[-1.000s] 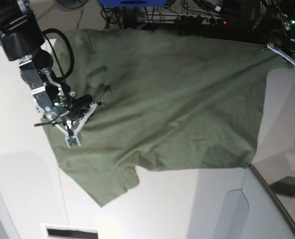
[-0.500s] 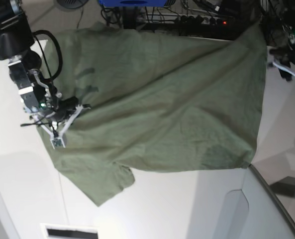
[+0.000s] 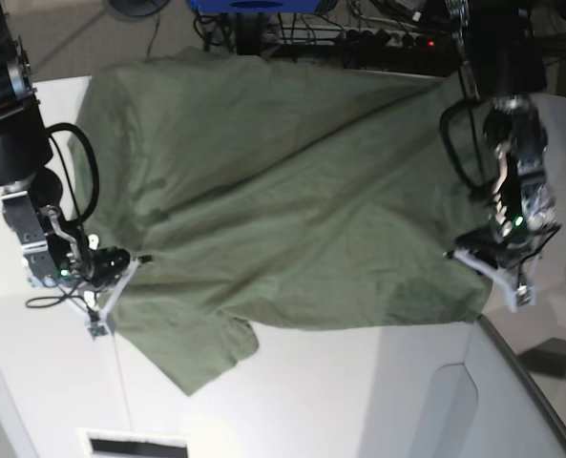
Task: Layout the t-shirt on the table in an organized manner, then fold the t-shirt properly
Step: 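Pull the shirt's edge with the left gripper to stretch it flat, then hold the shirt with both grippers and drag it toward the robot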
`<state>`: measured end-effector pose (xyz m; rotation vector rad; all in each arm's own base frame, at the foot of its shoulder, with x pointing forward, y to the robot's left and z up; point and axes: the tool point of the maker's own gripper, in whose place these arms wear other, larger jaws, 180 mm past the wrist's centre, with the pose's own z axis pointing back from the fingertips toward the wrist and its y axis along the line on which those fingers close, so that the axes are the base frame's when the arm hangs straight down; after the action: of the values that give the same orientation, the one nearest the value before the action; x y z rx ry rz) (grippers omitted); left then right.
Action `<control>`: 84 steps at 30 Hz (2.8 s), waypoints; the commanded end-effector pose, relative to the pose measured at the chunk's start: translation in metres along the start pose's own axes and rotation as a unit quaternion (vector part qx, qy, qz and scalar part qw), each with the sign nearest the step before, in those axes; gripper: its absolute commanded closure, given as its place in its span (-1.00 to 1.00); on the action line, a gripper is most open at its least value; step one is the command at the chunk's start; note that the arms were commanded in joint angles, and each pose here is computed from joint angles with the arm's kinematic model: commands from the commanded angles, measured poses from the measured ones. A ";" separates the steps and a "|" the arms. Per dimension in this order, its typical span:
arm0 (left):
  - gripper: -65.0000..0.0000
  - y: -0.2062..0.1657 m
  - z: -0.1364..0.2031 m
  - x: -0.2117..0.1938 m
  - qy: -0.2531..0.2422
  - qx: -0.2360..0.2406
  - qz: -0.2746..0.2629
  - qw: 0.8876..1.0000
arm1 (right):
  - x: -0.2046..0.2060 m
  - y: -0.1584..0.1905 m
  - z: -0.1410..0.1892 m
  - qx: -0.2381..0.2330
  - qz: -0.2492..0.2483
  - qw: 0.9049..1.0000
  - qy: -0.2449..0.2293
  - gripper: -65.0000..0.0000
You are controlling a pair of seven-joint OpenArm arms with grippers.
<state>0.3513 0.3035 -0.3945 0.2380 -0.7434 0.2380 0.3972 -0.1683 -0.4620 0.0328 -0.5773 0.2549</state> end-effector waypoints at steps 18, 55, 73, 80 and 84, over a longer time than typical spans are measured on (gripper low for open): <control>1.00 -0.023 -0.037 -0.030 0.030 0.018 -0.030 0.999 | -0.046 -0.036 -0.025 -0.034 -0.008 0.999 0.038 1.00; 1.00 -0.107 -0.052 0.031 -0.066 -0.043 -0.040 0.996 | -0.078 -0.135 -0.008 -0.169 -0.053 0.984 0.036 1.00; 1.00 -0.122 -0.086 0.009 -0.076 -0.040 -0.105 0.991 | -0.076 -0.135 -0.008 -0.169 -0.051 0.984 0.036 1.00; 1.00 -0.125 -0.087 0.054 -0.137 -0.038 -0.120 0.983 | -0.070 -0.113 -0.017 -0.151 -0.044 0.987 0.031 1.00; 1.00 -0.126 -0.085 0.073 -0.153 -0.037 -0.114 0.981 | -0.043 -0.100 -0.020 -0.138 -0.039 0.990 0.005 1.00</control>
<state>0.4764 0.2173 -0.4433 0.2816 -0.9557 -0.0487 0.3939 -0.2899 -0.4975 -0.2788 -0.6173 0.0860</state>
